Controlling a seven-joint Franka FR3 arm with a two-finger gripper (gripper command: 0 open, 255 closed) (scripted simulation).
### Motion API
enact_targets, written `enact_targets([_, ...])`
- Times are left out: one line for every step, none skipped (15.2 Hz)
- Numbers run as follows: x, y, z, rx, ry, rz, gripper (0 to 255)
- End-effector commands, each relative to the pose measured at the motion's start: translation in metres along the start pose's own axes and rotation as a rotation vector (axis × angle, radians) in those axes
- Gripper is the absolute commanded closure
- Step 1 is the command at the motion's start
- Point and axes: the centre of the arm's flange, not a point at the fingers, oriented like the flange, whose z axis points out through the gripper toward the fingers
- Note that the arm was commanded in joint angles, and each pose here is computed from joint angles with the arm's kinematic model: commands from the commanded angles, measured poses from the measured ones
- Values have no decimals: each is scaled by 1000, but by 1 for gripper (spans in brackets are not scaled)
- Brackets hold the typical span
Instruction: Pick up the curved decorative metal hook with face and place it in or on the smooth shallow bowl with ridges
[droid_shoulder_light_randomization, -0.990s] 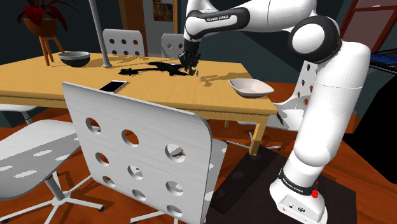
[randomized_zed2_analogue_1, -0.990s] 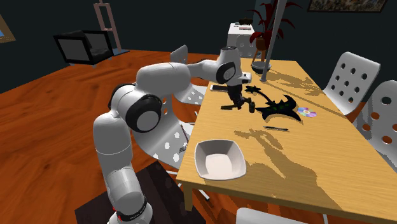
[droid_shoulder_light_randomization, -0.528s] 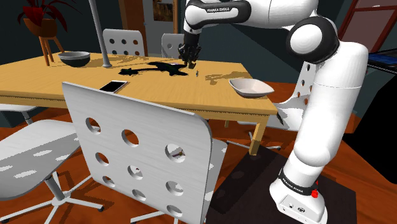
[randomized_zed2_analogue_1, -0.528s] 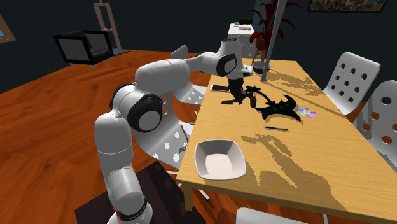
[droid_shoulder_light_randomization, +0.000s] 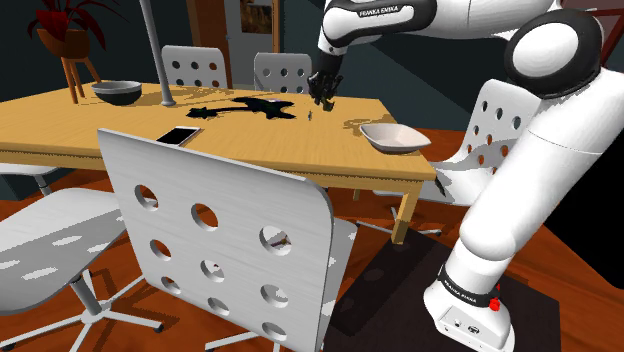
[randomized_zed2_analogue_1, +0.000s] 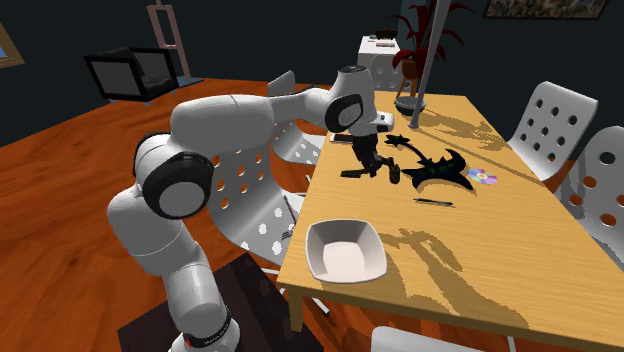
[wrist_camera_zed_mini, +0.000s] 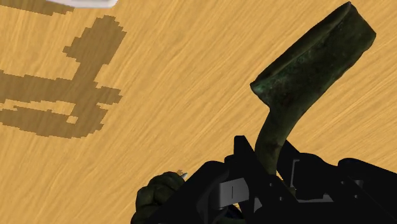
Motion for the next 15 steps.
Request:
enact_targets([-22,17,-5,0,0,-1,255])
enact_targets([-32,25,-7,0,0,-1,255])
enact_targets([-42,33,-9,0,0,-1,255])
enact_targets([-52,42,-11,0,0,-1,255])
enact_targets([-62,50,-13,0,0,-1,255])
enact_targets([-72,59,-16,0,0,-1,255])
enact_targets([-82,67,-18,0,0,-1,255])
enact_targets([-92,76,-20,0,0,-1,255])
enact_targets([-102,84,-22,0,0,-1,255])
enact_targets([-112,92,-24,0,0,-1,255])
enact_targets([-121,101,-26,0,0,-1,255])
enact_targets([-131,109,-28,0,0,-1,255])
enact_targets([-141,118,-31,0,0,-1,255])
enact_targets([-151,126,-33,0,0,-1,255])
enact_targets([-161,134,-35,0,0,-1,255])
